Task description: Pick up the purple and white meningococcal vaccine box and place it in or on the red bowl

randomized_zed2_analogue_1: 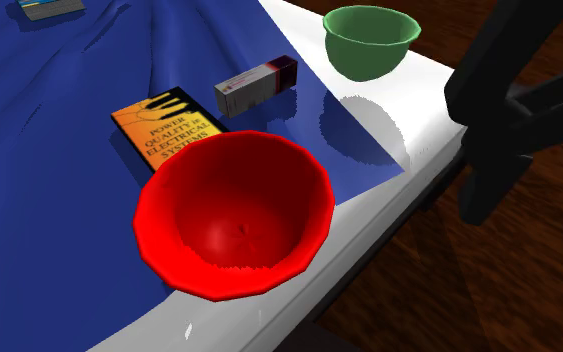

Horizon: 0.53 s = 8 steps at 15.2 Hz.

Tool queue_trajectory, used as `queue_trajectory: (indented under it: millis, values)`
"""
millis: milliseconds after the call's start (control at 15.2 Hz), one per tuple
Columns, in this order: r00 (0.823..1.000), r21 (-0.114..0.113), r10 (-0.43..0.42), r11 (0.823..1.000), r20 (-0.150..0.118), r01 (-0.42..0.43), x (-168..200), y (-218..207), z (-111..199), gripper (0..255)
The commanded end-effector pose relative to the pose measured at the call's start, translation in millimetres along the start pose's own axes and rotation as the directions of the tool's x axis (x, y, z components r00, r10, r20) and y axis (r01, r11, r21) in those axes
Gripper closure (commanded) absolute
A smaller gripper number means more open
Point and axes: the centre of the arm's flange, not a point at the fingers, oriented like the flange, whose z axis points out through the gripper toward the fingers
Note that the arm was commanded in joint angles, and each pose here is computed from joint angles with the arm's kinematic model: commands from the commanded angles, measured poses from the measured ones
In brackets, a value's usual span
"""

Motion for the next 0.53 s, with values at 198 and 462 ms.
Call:
queue_trajectory:
  millis: [198,462]
  values:
    - [0.999,0.009,0.035,0.999,-0.021,-0.035,16,-32,9,0]
    - [0.995,0.023,0.083,0.996,-0.048,-0.082,40,-74,19,0]
